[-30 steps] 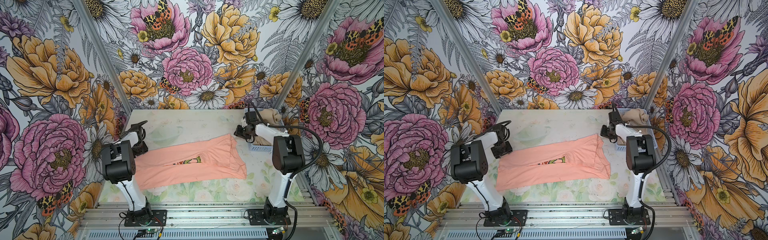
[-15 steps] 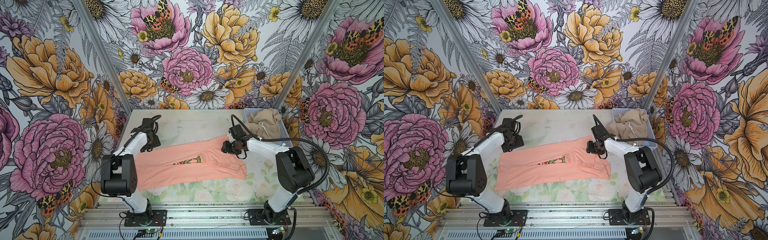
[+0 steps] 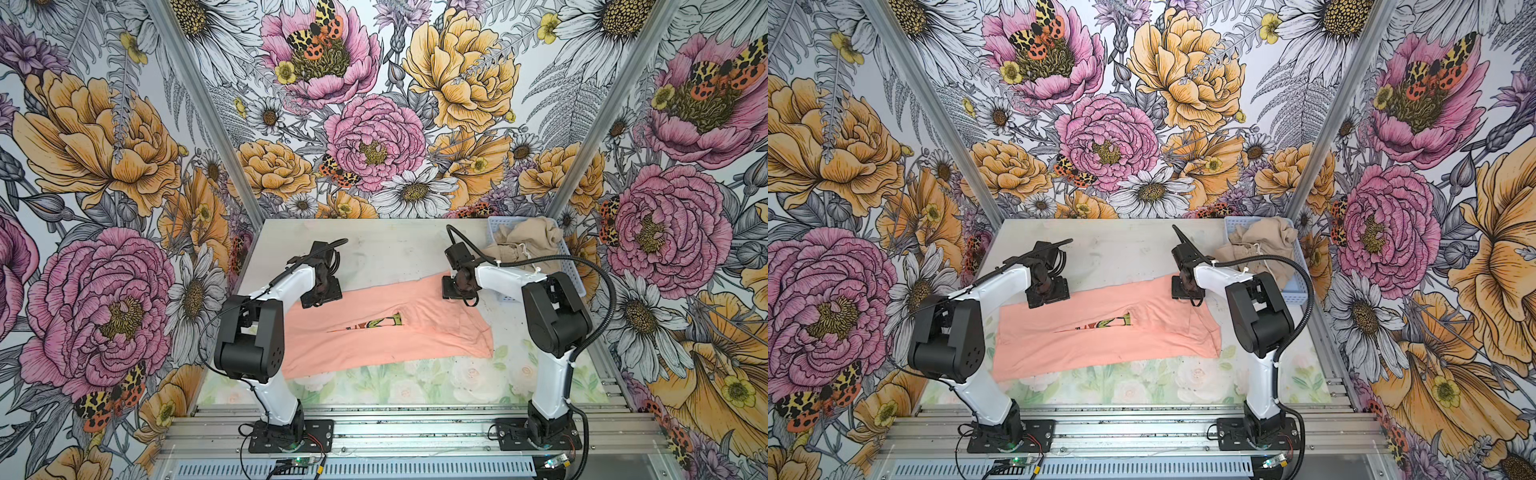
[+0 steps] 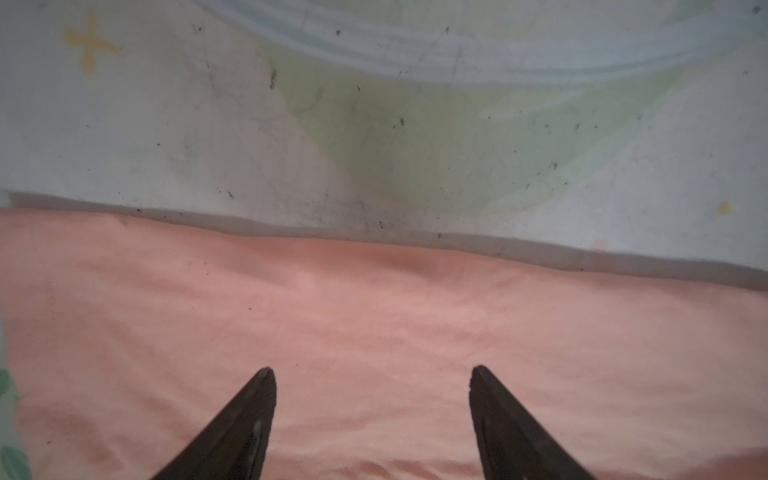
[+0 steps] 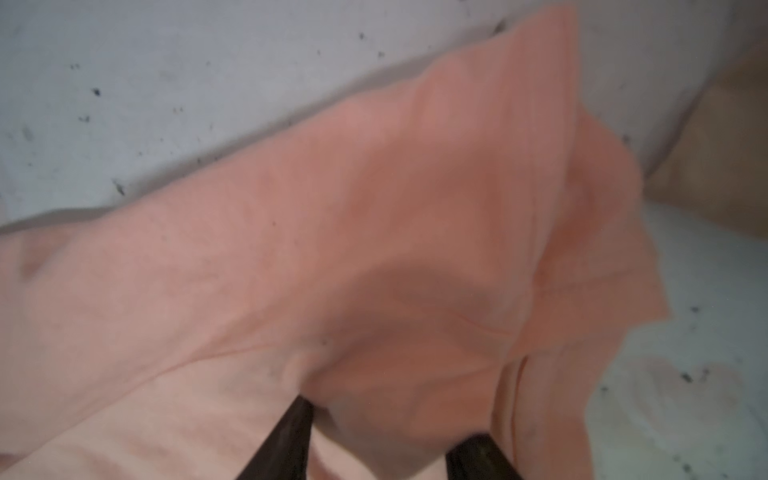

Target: Fold and stack the mixed laundry pile

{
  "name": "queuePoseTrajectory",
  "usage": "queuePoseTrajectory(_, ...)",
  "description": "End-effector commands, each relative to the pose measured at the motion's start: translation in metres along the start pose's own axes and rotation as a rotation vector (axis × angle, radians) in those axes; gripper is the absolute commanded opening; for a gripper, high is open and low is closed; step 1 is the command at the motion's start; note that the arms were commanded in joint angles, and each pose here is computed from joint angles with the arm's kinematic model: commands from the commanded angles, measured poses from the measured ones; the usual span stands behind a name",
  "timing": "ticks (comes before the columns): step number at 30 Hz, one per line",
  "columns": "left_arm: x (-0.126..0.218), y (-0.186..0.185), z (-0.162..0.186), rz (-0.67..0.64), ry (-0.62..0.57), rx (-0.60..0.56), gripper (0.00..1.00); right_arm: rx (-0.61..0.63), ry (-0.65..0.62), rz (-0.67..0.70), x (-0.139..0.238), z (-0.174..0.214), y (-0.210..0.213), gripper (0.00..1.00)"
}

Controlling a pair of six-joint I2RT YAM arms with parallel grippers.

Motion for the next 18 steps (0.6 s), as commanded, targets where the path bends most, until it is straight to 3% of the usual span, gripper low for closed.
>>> queuePoseTrajectory(1, -0.002, 0.003, -0.011, 0.028, -0.01, 0.0, 0.75, 0.033, 0.016, 0.075, -0.024, -0.014, -0.005, 0.51)
queuePoseTrajectory(14, -0.027, 0.002, -0.02, 0.056, 0.05, -0.014, 0.75, 0.111, -0.042, -0.039, -0.05, -0.093, 0.057, 0.51)
queuePoseTrajectory(18, -0.033, 0.0, -0.017, 0.06, 0.07, -0.017, 0.75, 0.12, -0.058, -0.075, -0.043, -0.115, 0.068, 0.54)
Point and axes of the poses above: each gripper's point midway between its finger pads, its own x axis back along the fingers, its own y axis along the line the jaws close on, z = x × y, the point moved 7 cm from there along x, back along the fingers, and after that the axes turned 15 degrees about -x, right-handed, at the moved point
